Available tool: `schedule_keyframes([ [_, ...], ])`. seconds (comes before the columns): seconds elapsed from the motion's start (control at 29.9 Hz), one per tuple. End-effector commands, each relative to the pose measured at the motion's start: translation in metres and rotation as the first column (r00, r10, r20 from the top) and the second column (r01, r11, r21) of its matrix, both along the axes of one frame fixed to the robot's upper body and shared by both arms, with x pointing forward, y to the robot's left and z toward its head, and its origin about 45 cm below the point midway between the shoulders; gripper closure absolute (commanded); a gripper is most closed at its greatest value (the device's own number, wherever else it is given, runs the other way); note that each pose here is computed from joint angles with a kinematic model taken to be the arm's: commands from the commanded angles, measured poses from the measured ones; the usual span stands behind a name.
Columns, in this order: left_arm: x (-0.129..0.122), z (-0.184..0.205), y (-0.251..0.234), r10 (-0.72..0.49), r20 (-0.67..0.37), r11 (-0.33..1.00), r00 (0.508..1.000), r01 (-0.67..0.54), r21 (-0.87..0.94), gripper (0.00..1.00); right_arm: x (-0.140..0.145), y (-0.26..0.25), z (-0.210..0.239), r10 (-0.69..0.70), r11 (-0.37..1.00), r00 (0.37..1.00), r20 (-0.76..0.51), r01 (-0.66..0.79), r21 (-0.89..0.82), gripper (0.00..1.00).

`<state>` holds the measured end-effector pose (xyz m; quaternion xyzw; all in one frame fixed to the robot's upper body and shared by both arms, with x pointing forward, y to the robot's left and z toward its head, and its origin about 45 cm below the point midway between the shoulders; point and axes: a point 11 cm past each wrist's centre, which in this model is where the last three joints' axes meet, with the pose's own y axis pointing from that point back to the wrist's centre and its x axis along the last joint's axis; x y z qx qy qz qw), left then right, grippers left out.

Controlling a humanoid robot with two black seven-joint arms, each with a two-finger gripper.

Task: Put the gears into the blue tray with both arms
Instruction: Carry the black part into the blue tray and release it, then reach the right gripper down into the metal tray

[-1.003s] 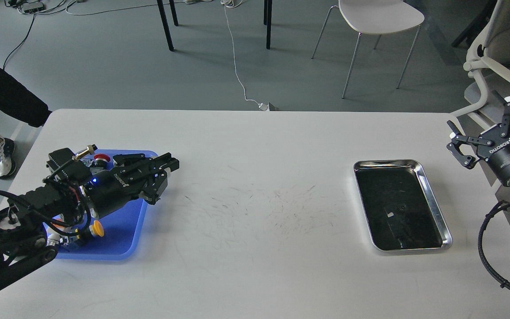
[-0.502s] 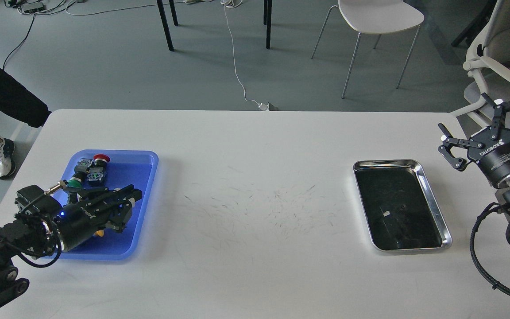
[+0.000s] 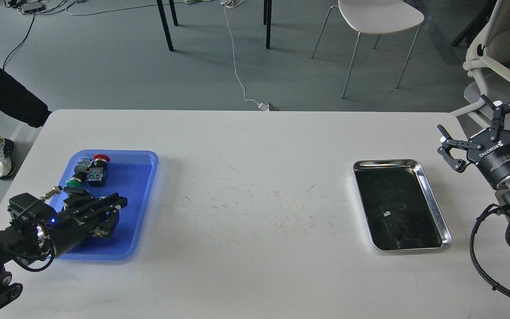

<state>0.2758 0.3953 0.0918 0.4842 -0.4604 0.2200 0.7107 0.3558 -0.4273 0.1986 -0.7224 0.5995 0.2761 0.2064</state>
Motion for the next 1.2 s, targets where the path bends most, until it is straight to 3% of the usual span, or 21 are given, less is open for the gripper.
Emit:
schedule_keyframes([
  [0.0,0.004,0.002,0.000,0.012,0.008,1.000,1.000,-0.012,-0.009,0.53,0.001,0.003,-0.001,0.001,1.000,1.000,0.001,-0.001,0.009,0.03],
  [0.13,0.013,0.011,-0.001,0.065,0.023,0.996,0.998,-0.063,-0.069,0.30,0.001,0.004,-0.002,0.004,1.000,1.000,0.000,-0.004,0.009,0.03],
  [0.2,0.026,0.023,-0.006,0.068,0.060,0.993,0.996,-0.062,-0.096,0.13,0.001,0.006,-0.002,0.010,1.000,1.000,0.000,-0.010,0.011,0.03],
  [0.23,0.036,0.035,-0.012,0.058,0.090,0.993,0.994,-0.047,-0.111,0.10,0.001,0.008,-0.001,0.014,1.000,1.000,0.004,-0.014,0.015,0.03],
  [0.37,0.080,0.087,-0.031,0.075,0.208,0.979,0.975,-0.032,-0.203,0.07,0.003,0.010,0.008,0.024,1.000,0.999,0.022,-0.025,0.017,0.03],
  [0.5,0.130,0.150,-0.049,0.215,0.239,0.893,0.947,-0.091,-0.442,0.07,0.003,0.009,0.020,0.041,0.999,0.998,0.041,-0.041,0.005,0.03],
  [0.64,0.175,0.192,-0.092,0.351,0.021,0.579,0.936,-0.199,-0.791,0.07,0.003,0.000,0.040,0.054,0.998,0.997,0.063,-0.051,-0.036,0.03],
  [0.74,0.191,0.196,-0.099,0.382,-0.186,0.327,0.905,-0.321,-0.889,0.05,0.001,-0.005,0.054,0.076,0.995,0.995,0.070,-0.070,-0.075,0.03],
  [0.84,0.197,0.184,-0.108,0.317,-0.350,0.147,0.881,-0.410,-0.900,0.05,-0.003,-0.015,0.076,0.099,0.985,0.992,0.076,-0.087,-0.148,0.03],
  [1.0,0.203,0.169,-0.135,0.231,-0.454,0.013,0.860,-0.470,-0.883,0.03,-0.014,-0.005,0.112,0.277,0.870,0.961,0.009,-0.247,-0.427,0.03],
  [1.17,0.207,0.170,-0.153,0.183,-0.483,-0.069,0.856,-0.479,-0.875,0.02,-0.044,0.023,0.125,0.464,0.480,0.857,-0.223,-0.455,-0.750,0.03],
])
